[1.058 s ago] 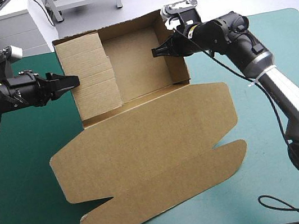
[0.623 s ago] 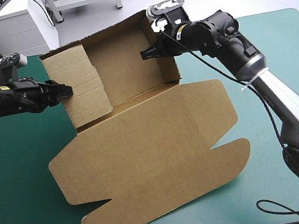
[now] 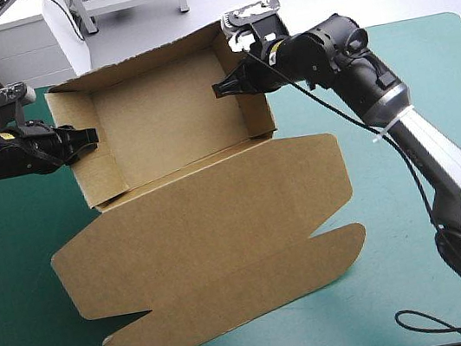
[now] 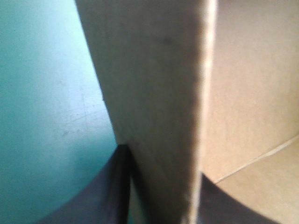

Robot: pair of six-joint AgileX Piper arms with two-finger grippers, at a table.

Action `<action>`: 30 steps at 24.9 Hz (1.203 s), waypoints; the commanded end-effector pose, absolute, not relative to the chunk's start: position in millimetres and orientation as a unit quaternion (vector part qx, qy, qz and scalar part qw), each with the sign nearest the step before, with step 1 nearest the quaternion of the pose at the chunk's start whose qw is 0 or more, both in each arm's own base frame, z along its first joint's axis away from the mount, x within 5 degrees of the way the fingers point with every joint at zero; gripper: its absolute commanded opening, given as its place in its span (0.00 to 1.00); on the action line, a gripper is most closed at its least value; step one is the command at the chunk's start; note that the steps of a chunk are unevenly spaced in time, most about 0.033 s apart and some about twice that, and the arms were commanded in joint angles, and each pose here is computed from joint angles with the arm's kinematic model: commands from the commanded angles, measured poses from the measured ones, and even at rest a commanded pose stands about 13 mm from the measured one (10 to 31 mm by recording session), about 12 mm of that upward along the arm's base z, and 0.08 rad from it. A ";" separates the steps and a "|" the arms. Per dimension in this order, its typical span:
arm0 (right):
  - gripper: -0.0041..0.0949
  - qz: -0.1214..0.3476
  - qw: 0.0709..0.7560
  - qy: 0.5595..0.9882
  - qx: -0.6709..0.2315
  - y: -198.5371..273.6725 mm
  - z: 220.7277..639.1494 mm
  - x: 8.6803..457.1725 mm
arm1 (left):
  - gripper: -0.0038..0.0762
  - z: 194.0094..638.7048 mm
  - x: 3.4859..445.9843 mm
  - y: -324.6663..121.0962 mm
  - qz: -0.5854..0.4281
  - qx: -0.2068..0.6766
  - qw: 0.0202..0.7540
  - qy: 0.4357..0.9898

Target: Fold the box

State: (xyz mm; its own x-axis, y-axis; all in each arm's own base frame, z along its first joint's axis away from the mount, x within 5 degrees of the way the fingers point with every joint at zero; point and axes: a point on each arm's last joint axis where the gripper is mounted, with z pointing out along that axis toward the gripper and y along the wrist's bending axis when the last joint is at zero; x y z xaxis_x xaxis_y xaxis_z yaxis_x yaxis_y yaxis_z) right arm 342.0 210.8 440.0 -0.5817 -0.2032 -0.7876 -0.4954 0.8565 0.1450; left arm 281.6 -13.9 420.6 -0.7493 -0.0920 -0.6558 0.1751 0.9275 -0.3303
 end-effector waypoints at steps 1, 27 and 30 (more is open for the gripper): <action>0.04 0.184 0.446 0.855 -0.191 203.5 464.5 332.5 | 0.04 439.5 276.2 -19.3 -0.201 0.023 0.399 0.894; 0.04 0.068 0.179 0.967 -0.169 201.2 329.3 339.1 | 0.04 335.0 333.5 -145.8 -0.080 0.095 0.265 0.956; 0.04 0.074 0.170 0.970 -0.156 202.2 315.1 338.5 | 0.04 325.5 336.8 -148.6 -0.081 0.093 0.246 0.961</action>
State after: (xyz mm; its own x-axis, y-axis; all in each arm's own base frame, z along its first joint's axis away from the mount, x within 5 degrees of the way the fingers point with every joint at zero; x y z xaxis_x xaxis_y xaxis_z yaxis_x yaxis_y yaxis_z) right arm 351.4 196.2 301.4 -0.9122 -0.2645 -0.3130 -0.2853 0.9582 0.0218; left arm 336.5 -137.2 300.4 -0.9211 0.1526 -0.3581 0.1753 0.9840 -0.0317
